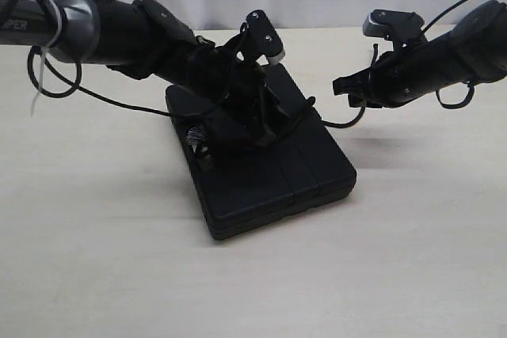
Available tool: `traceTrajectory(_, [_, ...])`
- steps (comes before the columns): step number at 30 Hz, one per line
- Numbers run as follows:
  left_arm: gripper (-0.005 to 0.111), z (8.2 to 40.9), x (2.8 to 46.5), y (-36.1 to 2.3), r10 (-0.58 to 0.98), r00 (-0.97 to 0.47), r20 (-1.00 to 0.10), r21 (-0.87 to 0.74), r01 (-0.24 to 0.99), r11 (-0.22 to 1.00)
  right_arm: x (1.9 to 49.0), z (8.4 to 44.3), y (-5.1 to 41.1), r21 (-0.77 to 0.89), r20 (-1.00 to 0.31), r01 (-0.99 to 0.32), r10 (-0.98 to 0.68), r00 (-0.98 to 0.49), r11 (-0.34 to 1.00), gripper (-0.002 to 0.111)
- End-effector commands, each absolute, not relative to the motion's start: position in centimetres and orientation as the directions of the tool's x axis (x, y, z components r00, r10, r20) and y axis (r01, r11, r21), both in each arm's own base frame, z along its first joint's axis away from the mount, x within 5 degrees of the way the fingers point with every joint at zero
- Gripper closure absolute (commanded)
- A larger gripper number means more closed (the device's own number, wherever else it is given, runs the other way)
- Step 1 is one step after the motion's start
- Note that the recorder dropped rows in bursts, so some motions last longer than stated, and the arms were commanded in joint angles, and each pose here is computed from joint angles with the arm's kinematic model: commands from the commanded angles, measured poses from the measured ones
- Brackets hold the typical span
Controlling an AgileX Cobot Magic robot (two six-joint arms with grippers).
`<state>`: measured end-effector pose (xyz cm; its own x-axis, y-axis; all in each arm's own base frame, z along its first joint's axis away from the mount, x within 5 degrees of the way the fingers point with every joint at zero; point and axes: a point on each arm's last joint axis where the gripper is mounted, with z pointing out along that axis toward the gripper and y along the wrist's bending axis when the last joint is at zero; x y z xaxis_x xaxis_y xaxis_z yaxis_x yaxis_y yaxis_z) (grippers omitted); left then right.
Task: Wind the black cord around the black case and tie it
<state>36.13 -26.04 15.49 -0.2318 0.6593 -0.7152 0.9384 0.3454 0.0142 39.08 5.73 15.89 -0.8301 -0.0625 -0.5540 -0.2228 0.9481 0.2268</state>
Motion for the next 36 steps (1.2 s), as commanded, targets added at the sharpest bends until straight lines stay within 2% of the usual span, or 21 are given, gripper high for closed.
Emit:
traceTrajectory(1, [0.072, 14.5, 36.2, -26.1, 0.671, -0.208, -0.712, -0.013, 0.959, 0.284, 39.1, 15.9, 5.8, 0.221, -0.553, -0.237, -0.079, -0.829, 0.946, 0.104])
traceTrajectory(3, [0.072, 14.5, 35.8, -26.4, 0.680, -0.171, -0.713, -0.013, 0.973, 0.232, 39.1, 15.9, 5.8, 0.221, -0.553, -0.237, -0.079, -0.829, 0.946, 0.104])
traceTrajectory(8, [0.073, 13.8, 36.3, -26.2, 0.692, -0.174, -0.701, 0.017, 0.966, 0.260, 39.1, 15.9, 5.8, 0.221, -0.553, -0.237, -0.079, -0.829, 0.946, 0.104])
traceTrajectory(13, [0.107, 13.6, 36.4, -26.2, 0.702, -0.150, -0.696, 0.044, 0.967, 0.250, 39.1, 15.9, 5.8, 0.221, -0.553, -0.237, -0.079, -0.829, 0.946, 0.104])
traceTrajectory(21, [0.107, 14.1, 36.4, -26.1, 0.702, -0.137, -0.699, 0.057, 0.968, 0.245, 39.1, 15.9, 5.8, 0.220, -0.554, -0.240, -0.081, -0.829, 0.946, 0.104])
traceTrajectory(30, [0.107, 17.1, 35.6, -26.2, 0.667, -0.107, -0.737, 0.045, 0.977, 0.206, 39.1, 15.9, 5.8, 0.220, -0.554, -0.240, -0.081, -0.829, 0.946, 0.104])
traceTrajectory(36, [0.107, 17.2, 35.7, -26.1, 0.664, -0.113, -0.739, 0.047, 0.975, 0.218, 38.8, 15.8, 6.0, 0.242, -0.532, -0.249, -0.087, -0.842, 0.938, 0.104])
